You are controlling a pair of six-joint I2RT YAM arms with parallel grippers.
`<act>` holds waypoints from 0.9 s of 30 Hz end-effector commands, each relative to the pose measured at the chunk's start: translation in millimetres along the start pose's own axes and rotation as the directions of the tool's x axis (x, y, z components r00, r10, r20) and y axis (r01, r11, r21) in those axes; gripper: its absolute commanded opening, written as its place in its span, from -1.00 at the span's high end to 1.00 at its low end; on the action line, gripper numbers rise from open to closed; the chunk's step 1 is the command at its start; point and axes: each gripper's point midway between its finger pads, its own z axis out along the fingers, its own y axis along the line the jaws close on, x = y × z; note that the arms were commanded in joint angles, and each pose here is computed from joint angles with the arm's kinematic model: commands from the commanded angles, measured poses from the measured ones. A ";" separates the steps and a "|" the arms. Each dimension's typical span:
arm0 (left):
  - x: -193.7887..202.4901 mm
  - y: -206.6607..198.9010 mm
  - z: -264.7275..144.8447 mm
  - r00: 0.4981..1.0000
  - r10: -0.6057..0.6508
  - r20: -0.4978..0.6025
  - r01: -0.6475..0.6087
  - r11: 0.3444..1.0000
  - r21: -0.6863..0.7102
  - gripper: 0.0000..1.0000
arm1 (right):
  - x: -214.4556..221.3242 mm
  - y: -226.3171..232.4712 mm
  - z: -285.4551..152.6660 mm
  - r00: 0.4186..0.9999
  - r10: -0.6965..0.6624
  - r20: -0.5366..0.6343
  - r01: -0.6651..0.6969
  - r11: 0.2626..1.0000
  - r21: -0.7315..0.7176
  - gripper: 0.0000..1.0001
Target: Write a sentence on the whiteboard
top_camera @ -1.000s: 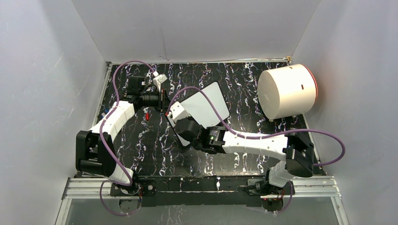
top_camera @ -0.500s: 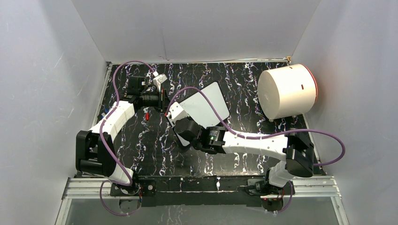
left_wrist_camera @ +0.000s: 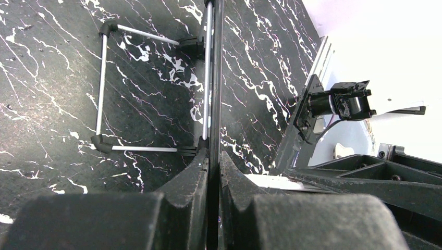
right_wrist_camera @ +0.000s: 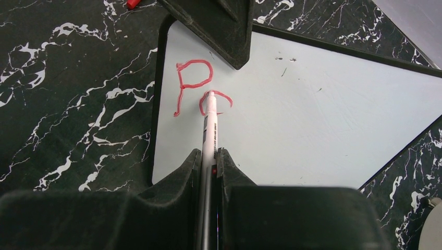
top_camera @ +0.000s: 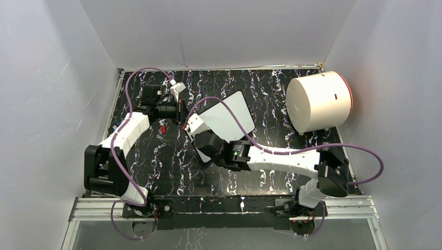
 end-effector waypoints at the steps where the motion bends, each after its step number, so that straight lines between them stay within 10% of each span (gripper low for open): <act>1: 21.7 6.3 7.3 0.995 -0.064 -0.076 0.062 0.997 -0.036 1.00 | -26.6 -6.0 -10.8 0.996 0.055 0.073 -0.054 0.998 -0.015 1.00; 27: 23.1 7.9 7.5 0.995 -0.067 -0.080 0.064 0.997 -0.041 1.00 | -16.9 -31.5 -11.4 0.992 0.098 0.076 -0.103 0.993 0.056 1.00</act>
